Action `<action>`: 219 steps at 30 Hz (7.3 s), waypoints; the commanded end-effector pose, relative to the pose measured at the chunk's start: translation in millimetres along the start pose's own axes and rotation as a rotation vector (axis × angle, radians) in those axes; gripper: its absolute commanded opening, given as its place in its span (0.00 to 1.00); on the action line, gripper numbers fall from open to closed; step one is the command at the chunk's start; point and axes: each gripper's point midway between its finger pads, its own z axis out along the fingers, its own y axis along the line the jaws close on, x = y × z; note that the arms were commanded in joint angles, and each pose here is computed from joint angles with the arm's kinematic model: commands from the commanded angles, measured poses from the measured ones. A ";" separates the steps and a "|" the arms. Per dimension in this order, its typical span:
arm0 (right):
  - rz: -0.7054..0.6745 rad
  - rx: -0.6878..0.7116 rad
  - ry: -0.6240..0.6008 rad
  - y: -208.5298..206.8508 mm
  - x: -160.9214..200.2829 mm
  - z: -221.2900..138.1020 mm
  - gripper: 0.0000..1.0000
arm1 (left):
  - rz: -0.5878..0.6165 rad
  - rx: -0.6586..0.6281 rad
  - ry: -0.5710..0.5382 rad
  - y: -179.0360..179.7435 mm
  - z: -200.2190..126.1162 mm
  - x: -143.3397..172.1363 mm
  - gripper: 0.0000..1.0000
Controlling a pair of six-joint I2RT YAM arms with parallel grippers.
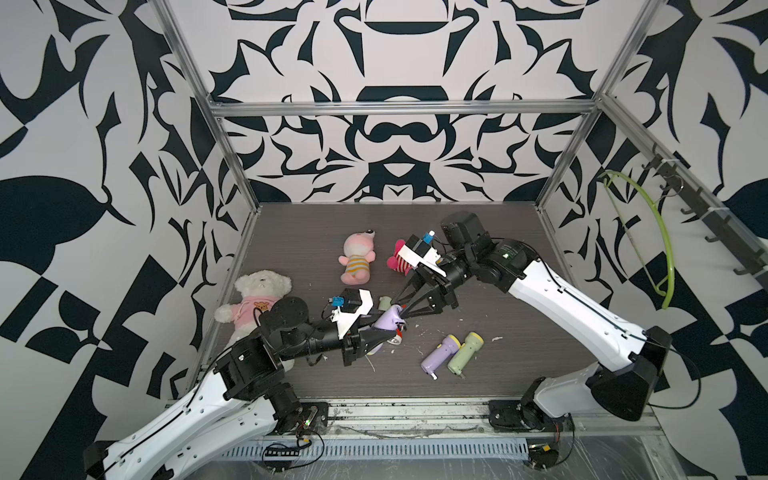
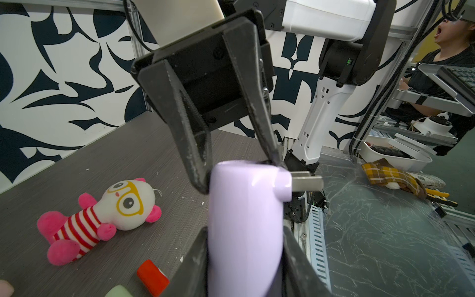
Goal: Close the plug at the bottom of the flashlight
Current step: Close the plug of the flashlight, then place the flashlight at the center of the board, then move the flashlight at the center of the board.
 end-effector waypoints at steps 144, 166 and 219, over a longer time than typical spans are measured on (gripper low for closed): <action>0.761 1.684 -0.004 -115.8 189.4 -233.2 0.00 | -0.793 -0.852 0.862 144.1 146.5 276.2 0.27; 0.766 1.682 -0.003 -115.2 191.6 -232.4 0.00 | -0.780 -0.807 0.857 135.7 156.8 265.2 1.00; 0.888 1.704 0.000 -95.2 200.0 -232.9 0.00 | -0.249 -0.690 0.310 118.3 128.4 44.3 0.56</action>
